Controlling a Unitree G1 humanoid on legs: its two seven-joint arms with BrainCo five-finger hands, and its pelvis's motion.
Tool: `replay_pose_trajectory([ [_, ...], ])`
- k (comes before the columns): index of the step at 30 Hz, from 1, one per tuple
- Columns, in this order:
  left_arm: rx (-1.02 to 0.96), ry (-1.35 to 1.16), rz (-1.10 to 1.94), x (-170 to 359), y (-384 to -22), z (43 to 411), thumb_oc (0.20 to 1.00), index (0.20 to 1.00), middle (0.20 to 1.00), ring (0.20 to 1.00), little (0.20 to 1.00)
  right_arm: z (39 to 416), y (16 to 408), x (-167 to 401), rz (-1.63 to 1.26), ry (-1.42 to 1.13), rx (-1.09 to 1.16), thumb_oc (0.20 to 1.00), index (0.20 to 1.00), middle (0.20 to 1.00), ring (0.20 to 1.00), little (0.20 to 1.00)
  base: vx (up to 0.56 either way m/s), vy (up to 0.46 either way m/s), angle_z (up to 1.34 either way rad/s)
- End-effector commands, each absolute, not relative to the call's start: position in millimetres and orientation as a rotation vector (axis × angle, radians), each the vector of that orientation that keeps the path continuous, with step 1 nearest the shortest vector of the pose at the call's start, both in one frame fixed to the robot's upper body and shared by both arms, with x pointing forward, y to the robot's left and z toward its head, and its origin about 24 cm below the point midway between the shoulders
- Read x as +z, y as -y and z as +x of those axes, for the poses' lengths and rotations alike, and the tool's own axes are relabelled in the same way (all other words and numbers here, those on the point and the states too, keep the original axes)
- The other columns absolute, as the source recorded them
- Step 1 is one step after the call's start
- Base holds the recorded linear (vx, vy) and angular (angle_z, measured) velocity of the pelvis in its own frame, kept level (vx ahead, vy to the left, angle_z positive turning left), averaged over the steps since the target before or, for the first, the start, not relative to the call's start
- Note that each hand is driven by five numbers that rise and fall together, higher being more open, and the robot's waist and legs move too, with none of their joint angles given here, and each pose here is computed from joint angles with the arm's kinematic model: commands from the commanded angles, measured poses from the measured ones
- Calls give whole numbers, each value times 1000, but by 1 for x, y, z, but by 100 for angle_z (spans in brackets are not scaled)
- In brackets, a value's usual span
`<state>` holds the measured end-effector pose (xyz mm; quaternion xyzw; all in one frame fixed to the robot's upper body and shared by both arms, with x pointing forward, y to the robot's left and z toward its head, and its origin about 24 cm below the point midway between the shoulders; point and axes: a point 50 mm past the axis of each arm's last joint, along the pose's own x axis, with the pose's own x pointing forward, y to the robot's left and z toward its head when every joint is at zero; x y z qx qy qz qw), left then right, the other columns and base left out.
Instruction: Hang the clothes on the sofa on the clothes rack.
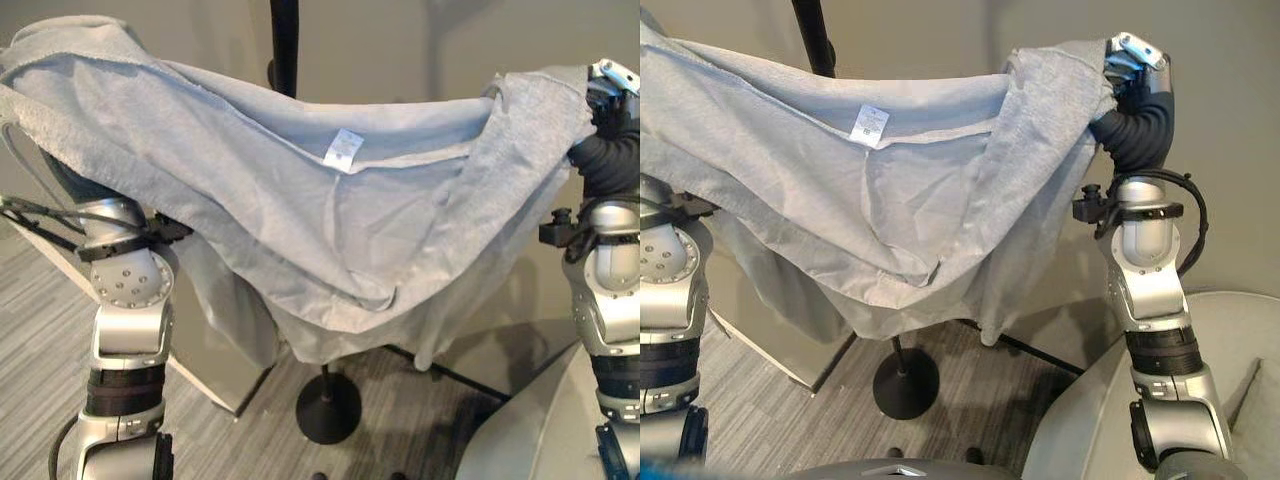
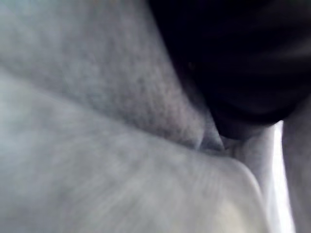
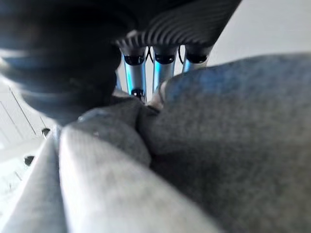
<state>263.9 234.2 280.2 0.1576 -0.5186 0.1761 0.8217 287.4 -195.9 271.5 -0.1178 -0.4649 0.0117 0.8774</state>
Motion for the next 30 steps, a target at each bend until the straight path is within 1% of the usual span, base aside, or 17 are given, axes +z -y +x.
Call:
replay_pose_trajectory([
  [1, 353, 1126, 436, 304, -227, 282, 200, 200, 200, 200, 200, 294, 197, 302, -296, 1029, -17, 200, 200, 200, 200, 200, 0, 0, 0],
  [6, 313, 1061, 627, 316, -222, 306, 200, 200, 200, 200, 200, 321, 194, 318, -500, 942, -15, 200, 200, 200, 200, 200, -8, 1, 0],
  [7, 296, 1026, 667, 315, -219, 316, 200, 200, 200, 200, 200, 333, 192, 318, -537, 890, -4, 200, 200, 200, 200, 200, -41, 3, 1],
  [9, 281, 984, 710, 314, -215, 328, 200, 200, 200, 200, 200, 348, 191, 319, -587, 831, -15, 200, 200, 200, 200, 200, -26, 3, 0],
  [10, 282, 985, 710, 314, -215, 328, 200, 200, 200, 200, 200, 348, 191, 320, -587, 832, -15, 200, 200, 200, 200, 200, -44, 5, 2],
  [11, 258, 946, 741, 309, -213, 335, 200, 200, 200, 200, 200, 358, 191, 319, -657, 780, -20, 200, 200, 200, 200, 200, 0, 0, 0],
  [12, 258, 946, 741, 310, -213, 335, 200, 200, 200, 200, 200, 358, 191, 319, -657, 780, -20, 200, 200, 200, 200, 200, -45, 3, 2],
  [14, 224, 880, 817, 300, -209, 348, 200, 200, 200, 200, 200, 375, 191, 308, -738, 673, -22, 200, 200, 200, 200, 200, -49, -3, 0],
  [15, 225, 882, 816, 301, -209, 348, 200, 200, 200, 200, 200, 375, 191, 309, -738, 675, -22, 200, 200, 200, 200, 200, -56, -3, 1],
  [16, 198, 814, 855, 290, -206, 359, 200, 200, 200, 200, 200, 386, 191, 298, -804, 597, -18, 200, 200, 200, 200, 200, -28, 0, 5],
  [17, 199, 815, 855, 291, -206, 359, 200, 200, 200, 200, 200, 386, 190, 299, -804, 598, -18, 200, 200, 200, 200, 200, -57, 3, 5],
  [18, 182, 776, 878, 285, -203, 366, 200, 200, 200, 200, 200, 395, 191, 290, -857, 536, -27, 200, 200, 200, 200, 200, -42, 4, 4],
  [22, 160, 687, 904, 266, -199, 378, 200, 200, 200, 200, 200, 407, 182, 267, -944, 433, -2, 200, 200, 200, 200, 200, -53, 2, 4],
  [24, 168, 650, 916, 256, -203, 380, 200, 200, 200, 200, 200, 408, 172, 257, -995, 426, 36, 200, 200, 200, 200, 200, -17, 4, 1],
  [30, 191, 608, 901, 247, -210, 382, 200, 200, 200, 200, 200, 408, 167, 255, -987, 435, 44, 200, 200, 200, 200, 200, 0, 0, 0],
])
